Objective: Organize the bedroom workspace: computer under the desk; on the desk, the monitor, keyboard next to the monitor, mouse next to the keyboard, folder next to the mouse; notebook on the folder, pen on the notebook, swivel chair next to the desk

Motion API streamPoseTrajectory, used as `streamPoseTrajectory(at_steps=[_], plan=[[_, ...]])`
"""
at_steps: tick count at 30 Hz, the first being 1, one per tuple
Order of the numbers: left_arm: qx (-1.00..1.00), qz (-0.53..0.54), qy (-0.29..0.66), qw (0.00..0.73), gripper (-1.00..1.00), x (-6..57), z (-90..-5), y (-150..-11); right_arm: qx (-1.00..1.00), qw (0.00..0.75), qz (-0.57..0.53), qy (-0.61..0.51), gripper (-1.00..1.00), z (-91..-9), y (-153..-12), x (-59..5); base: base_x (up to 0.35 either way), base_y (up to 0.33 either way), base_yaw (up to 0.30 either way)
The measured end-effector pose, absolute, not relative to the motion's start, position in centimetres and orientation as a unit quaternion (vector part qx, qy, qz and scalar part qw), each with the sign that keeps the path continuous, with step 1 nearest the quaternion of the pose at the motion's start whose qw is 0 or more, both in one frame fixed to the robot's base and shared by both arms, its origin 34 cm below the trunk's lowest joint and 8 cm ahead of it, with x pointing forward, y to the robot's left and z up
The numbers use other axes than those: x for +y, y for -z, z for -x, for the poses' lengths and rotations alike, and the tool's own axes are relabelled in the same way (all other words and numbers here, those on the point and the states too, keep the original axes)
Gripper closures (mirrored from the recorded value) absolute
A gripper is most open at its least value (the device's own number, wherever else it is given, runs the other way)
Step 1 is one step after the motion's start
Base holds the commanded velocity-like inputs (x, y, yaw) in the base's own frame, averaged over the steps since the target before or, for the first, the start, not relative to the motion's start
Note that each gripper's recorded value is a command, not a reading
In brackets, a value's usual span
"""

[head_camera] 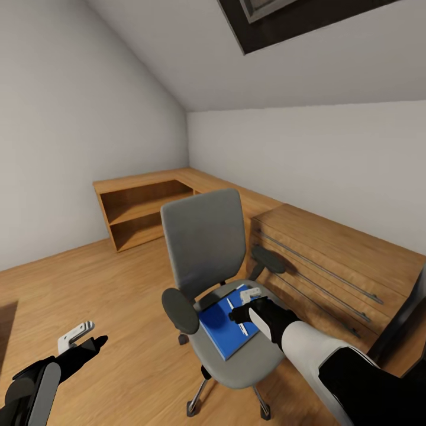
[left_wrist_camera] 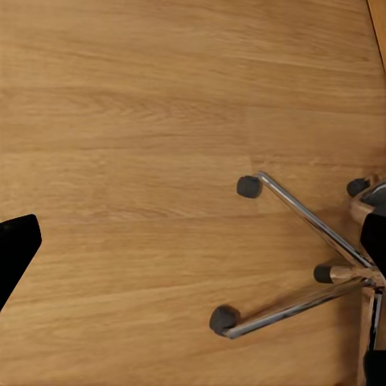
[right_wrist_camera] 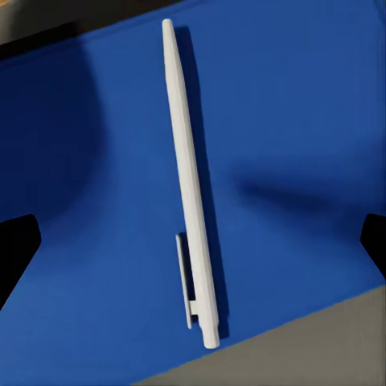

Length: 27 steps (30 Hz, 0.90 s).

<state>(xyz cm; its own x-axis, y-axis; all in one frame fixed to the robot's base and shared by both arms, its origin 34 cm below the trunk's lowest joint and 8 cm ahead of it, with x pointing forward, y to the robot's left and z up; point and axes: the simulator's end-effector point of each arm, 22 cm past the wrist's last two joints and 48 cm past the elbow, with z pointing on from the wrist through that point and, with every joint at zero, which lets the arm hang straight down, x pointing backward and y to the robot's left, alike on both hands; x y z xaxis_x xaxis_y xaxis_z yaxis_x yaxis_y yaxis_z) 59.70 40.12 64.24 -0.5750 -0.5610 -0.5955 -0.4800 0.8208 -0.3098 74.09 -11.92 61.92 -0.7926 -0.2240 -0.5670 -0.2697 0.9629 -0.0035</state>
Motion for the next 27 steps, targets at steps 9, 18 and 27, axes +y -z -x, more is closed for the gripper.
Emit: streamPoseTrajectory(at_steps=[9,18,27], plan=[[0.885,0.294,0.057,0.355,-1.00,40.1,-59.6,-63.3,0.946,0.295,0.130,-0.036,-1.00,-74.0,-61.0,-12.1,0.000,0.000,0.000],[0.885,0.294,0.057,0.356,-1.00,40.1,-59.5,-62.3,0.946,0.295,0.130,-0.036,-1.00,-73.9,-60.0,-12.0,0.000,0.000,0.000],[0.886,0.294,0.057,0.355,-1.00,40.1,-59.3,-61.3,0.946,0.295,0.130,-0.036,-1.00,-73.7,-59.0,-12.0,0.000,0.000,0.000]])
